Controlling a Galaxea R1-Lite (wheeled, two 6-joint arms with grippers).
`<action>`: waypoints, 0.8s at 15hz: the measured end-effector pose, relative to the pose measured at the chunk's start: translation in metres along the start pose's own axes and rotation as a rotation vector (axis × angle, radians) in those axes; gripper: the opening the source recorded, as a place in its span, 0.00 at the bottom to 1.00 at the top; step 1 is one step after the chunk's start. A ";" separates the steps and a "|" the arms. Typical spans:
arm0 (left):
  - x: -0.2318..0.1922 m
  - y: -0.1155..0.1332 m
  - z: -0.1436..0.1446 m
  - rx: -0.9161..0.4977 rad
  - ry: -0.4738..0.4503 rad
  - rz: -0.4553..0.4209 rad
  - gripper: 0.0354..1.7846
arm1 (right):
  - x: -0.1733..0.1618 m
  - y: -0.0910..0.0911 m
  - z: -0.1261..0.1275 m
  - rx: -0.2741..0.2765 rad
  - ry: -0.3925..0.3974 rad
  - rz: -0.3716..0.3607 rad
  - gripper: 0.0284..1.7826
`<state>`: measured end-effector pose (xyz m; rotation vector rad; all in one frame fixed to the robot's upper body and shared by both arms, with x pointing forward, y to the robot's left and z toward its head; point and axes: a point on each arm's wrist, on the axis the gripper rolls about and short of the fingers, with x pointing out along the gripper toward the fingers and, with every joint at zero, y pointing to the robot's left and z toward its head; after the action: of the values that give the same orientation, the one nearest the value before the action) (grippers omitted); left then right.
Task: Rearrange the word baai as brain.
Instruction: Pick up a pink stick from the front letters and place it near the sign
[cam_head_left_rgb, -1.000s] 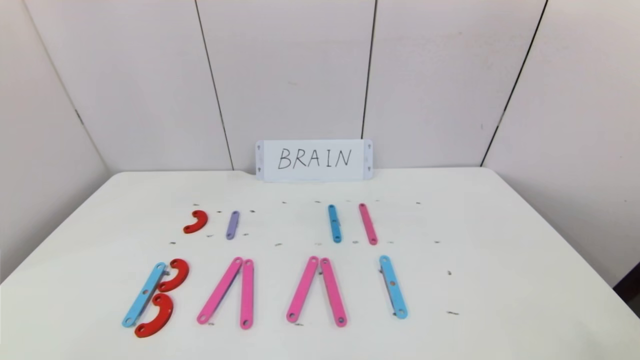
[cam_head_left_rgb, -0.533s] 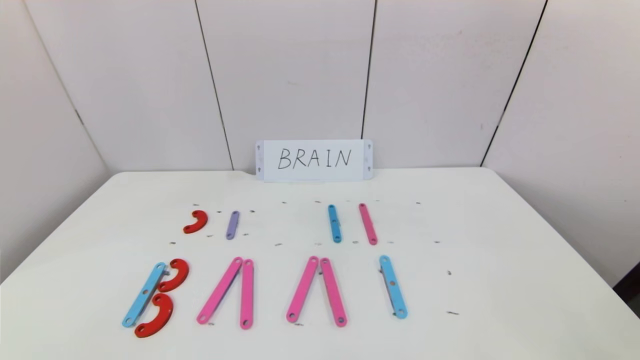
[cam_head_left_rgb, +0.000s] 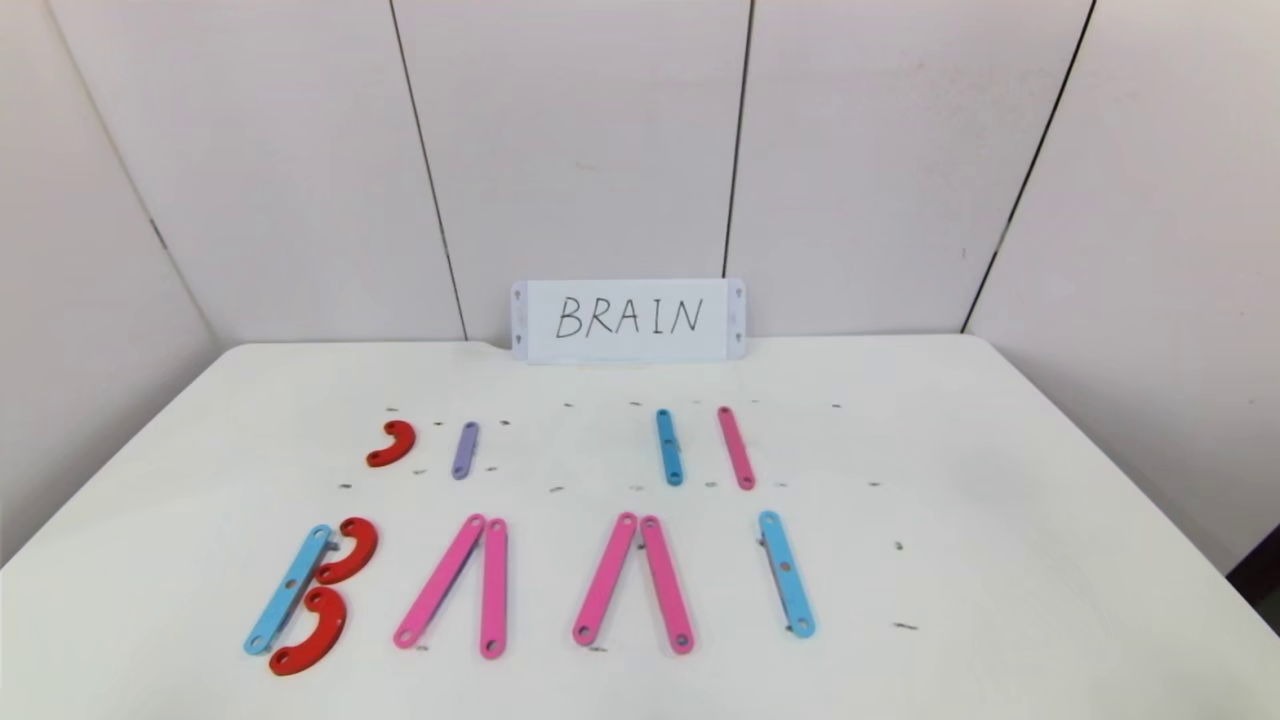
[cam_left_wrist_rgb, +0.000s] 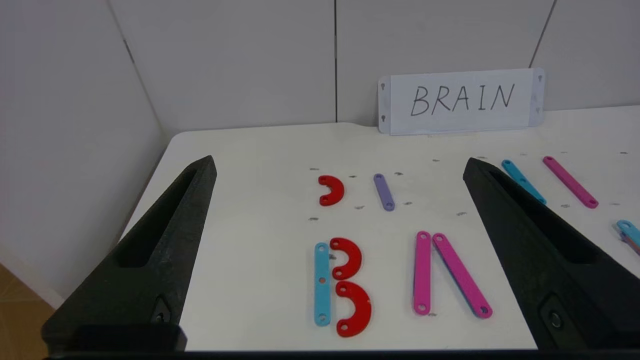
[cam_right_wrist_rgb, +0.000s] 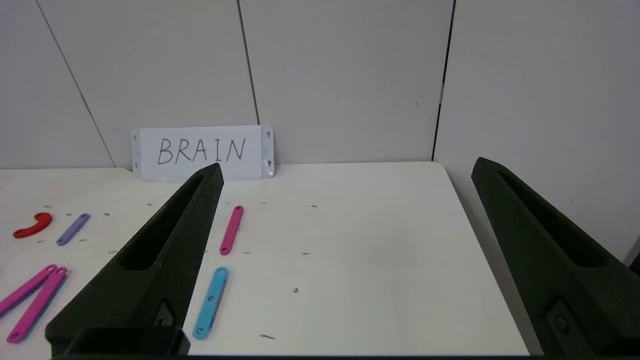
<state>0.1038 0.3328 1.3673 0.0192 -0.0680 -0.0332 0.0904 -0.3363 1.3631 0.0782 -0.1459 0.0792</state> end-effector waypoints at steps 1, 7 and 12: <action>0.010 0.000 0.014 0.000 0.000 -0.020 0.97 | 0.010 0.001 0.013 0.000 0.000 0.002 0.98; 0.084 0.000 0.069 -0.007 0.062 -0.156 0.97 | 0.088 0.005 0.068 0.003 0.066 0.031 0.98; 0.147 -0.006 0.077 -0.028 0.208 -0.277 0.97 | 0.150 0.012 0.082 -0.006 0.192 0.204 0.98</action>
<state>0.2451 0.3206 1.4539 0.0035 0.1435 -0.3083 0.2253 -0.3200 1.4666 0.0488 0.0382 0.2885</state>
